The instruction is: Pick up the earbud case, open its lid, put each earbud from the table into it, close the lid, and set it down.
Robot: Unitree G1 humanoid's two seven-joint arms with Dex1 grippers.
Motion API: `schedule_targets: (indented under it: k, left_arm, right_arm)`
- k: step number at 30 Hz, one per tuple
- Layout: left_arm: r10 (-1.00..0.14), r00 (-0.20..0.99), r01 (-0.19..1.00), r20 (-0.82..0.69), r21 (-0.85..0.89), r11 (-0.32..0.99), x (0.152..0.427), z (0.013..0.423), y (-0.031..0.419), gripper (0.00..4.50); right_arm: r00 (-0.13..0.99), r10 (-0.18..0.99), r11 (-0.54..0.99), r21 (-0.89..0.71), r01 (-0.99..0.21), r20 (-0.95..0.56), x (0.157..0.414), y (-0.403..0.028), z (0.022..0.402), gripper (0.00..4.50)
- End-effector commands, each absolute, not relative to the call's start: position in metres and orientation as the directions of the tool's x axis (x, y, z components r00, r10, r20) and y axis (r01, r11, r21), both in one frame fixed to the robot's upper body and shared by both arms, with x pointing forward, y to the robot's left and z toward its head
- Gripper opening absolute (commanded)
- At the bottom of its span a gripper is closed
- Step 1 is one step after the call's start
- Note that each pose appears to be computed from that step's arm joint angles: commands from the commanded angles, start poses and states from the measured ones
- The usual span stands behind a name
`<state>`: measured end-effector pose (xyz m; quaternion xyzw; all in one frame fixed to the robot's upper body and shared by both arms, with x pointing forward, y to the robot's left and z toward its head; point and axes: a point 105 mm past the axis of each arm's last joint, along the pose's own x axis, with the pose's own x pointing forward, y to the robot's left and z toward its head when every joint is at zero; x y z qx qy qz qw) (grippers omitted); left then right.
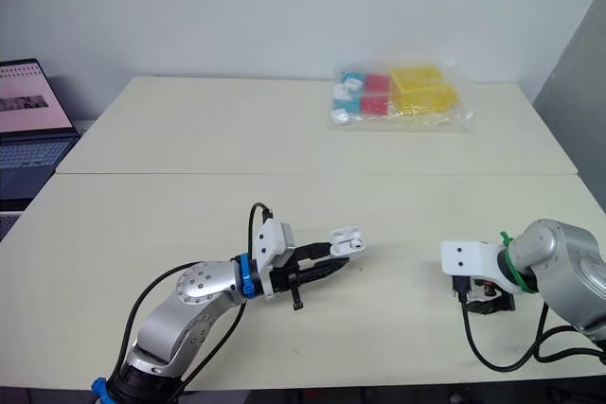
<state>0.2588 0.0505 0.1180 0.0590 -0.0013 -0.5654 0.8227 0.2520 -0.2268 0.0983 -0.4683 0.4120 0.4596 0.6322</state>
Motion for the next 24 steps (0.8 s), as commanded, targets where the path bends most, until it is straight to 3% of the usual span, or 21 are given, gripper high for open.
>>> schedule_targets:
  k: [1, 9, 13, 20, 24]
  left_arm:
    - [-0.936, 0.350, 0.932, -0.035, 0.118, 0.343, 0.2554, 0.1242, 0.0460, 0.80]
    - [-0.934, 0.356, 0.930, -0.028, 0.112, 0.351, 0.2545, 0.1236, 0.0449, 0.80]
    - [-0.934, 0.355, 0.930, -0.026, 0.115, 0.350, 0.2548, 0.1240, 0.0440, 0.80]
    - [-0.934, 0.355, 0.930, -0.024, 0.114, 0.350, 0.2552, 0.1241, 0.0434, 0.80]
    - [-0.936, 0.351, 0.931, -0.026, 0.119, 0.346, 0.2568, 0.1237, 0.0426, 0.80]
  right_arm:
    - [0.238, 0.152, 0.129, -0.219, -0.967, -0.959, 0.2526, -0.2352, 0.1014, 3.80]
    - [0.194, 0.136, 0.122, -0.178, -0.976, -0.971, 0.2481, -0.2408, 0.0970, 3.80]
    - [0.195, 0.147, 0.125, -0.177, -0.976, -0.970, 0.2489, -0.2380, 0.0950, 2.91]
    - [0.193, 0.163, 0.137, -0.172, -0.976, -0.967, 0.2488, -0.2360, 0.0949, 0.47]
    - [0.188, 0.170, 0.130, -0.167, -0.977, -0.967, 0.2468, -0.2367, 0.0987, 0.39]
